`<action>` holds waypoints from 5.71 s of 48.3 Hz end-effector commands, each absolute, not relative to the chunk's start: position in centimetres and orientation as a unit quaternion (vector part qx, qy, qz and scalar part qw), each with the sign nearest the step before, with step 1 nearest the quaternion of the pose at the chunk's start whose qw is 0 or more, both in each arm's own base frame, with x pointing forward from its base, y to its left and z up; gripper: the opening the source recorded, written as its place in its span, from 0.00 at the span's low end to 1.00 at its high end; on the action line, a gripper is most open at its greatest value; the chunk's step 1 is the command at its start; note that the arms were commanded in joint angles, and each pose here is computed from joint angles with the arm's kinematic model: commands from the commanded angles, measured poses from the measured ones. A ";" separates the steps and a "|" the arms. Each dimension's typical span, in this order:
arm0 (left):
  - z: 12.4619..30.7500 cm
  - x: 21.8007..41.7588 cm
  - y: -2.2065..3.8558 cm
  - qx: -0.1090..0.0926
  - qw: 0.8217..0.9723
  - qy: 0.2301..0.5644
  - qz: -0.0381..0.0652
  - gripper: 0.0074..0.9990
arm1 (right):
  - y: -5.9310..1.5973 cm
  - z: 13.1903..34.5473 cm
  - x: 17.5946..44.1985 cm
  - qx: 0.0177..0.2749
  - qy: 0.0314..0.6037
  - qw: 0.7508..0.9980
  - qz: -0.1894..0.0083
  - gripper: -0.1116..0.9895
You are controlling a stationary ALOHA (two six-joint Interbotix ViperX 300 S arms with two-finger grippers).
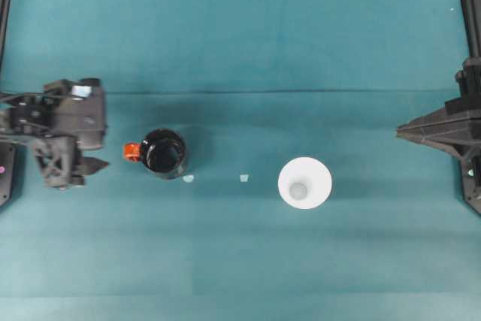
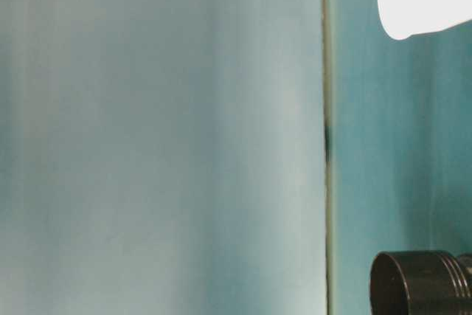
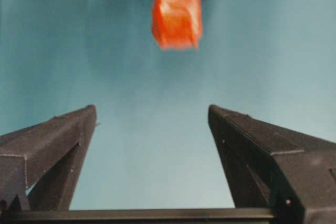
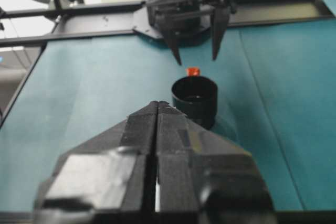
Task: Put the paper cup into the moved red handle cup holder.
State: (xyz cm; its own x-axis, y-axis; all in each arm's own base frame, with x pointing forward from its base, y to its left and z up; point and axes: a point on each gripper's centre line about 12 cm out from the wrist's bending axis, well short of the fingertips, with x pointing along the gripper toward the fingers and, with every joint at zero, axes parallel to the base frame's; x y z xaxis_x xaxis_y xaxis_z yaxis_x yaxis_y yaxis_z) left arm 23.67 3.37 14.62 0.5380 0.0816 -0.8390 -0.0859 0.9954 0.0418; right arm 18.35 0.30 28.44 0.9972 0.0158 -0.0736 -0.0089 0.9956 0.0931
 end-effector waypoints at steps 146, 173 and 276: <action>26.0 33.5 1.82 0.000 0.888 0.460 0.024 0.28 | 0.24 28.7 18.2 0.052 0.057 0.997 0.004 0.00; 22.1 39.1 1.54 0.006 0.879 0.477 0.015 0.28 | 0.26 28.8 18.1 0.051 0.054 0.997 0.005 0.00; 12.9 40.2 1.27 0.006 0.868 0.496 0.010 0.28 | 0.24 28.6 18.1 0.052 0.056 0.997 0.004 0.00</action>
State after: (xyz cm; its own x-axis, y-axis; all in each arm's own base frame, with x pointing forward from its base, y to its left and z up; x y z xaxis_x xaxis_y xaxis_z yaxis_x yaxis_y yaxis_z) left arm 40.10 1.07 12.59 0.4966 0.0197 -0.8678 -0.0069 0.9998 0.0187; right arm 17.91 0.26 28.01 0.9920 0.0150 -0.1254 -0.0029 0.9954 0.0959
